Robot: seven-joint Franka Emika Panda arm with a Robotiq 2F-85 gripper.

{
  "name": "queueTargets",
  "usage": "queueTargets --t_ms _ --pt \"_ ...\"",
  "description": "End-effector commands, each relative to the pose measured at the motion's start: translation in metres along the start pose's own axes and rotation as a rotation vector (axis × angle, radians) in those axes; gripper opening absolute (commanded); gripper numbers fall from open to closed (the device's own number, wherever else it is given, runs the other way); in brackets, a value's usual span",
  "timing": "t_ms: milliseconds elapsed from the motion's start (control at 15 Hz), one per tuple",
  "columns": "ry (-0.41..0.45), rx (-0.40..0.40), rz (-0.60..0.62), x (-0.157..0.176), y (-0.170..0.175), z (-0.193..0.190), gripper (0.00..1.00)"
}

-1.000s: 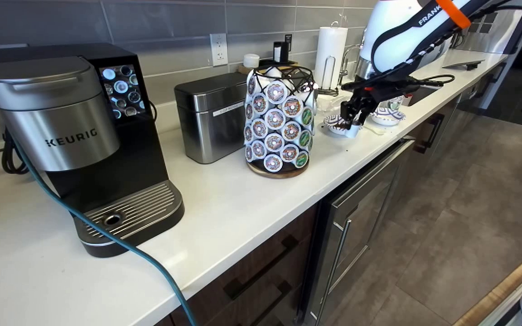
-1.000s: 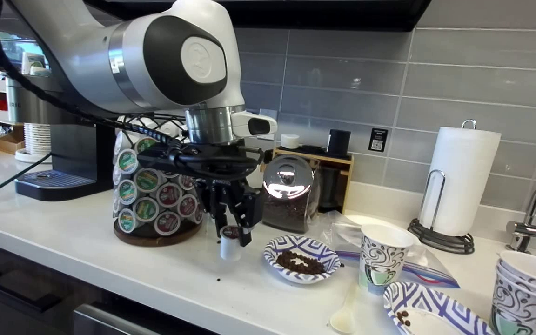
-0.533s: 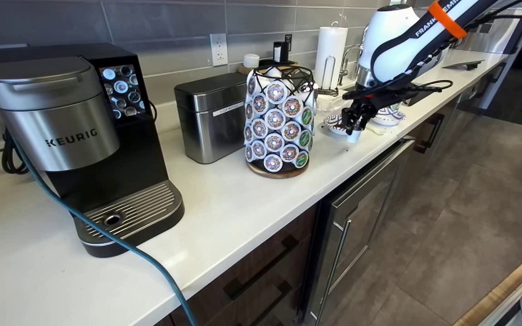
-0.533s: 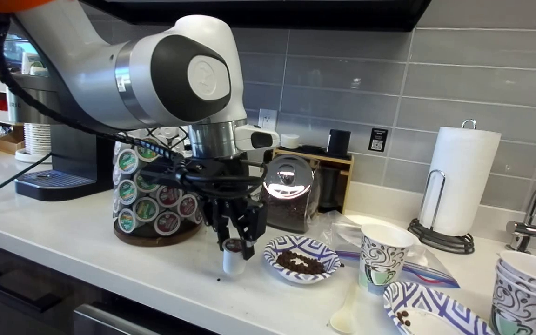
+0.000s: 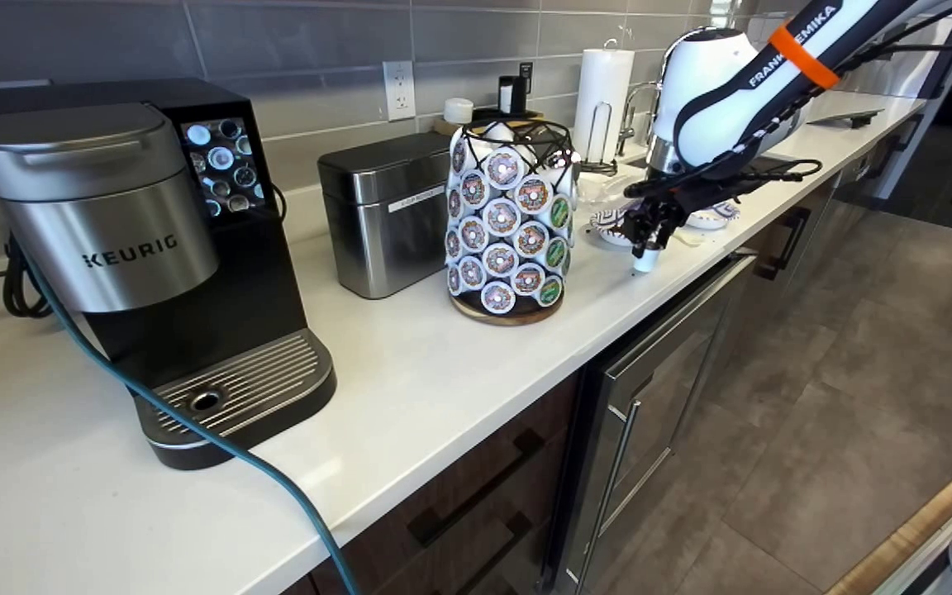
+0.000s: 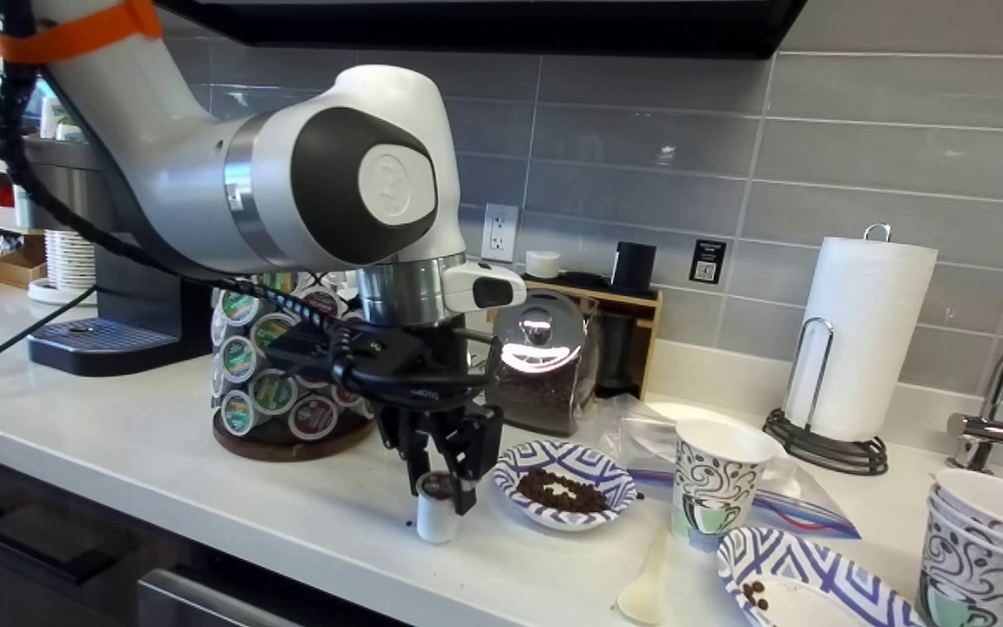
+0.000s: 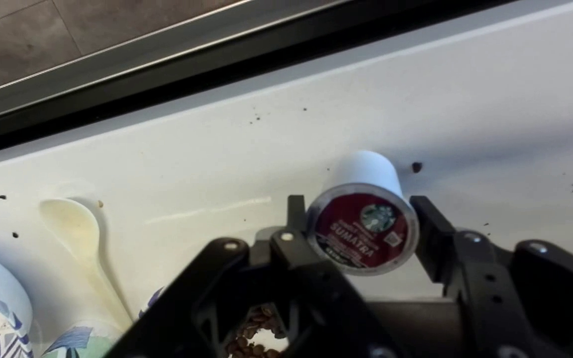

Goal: Take the k-cup off of the rack and put it on the counter

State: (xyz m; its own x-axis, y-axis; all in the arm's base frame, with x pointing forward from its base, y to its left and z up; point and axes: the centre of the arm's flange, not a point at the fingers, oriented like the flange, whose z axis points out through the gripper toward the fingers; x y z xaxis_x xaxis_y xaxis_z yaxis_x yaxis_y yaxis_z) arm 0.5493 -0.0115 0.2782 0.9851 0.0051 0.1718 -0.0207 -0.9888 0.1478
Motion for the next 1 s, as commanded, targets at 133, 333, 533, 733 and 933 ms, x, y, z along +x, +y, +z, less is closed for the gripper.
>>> queueTargets --t_ms 133,333,533,733,933 --pt "0.006 -0.004 0.007 0.001 0.000 0.010 0.80" --pt "0.008 -0.009 0.012 0.002 0.002 0.006 1.00" --pt "-0.010 0.018 0.026 0.003 0.005 0.002 1.00" --pt "-0.024 0.075 0.045 0.002 0.010 -0.006 1.00" --pt "-0.046 0.114 0.065 0.001 0.018 -0.016 1.00"
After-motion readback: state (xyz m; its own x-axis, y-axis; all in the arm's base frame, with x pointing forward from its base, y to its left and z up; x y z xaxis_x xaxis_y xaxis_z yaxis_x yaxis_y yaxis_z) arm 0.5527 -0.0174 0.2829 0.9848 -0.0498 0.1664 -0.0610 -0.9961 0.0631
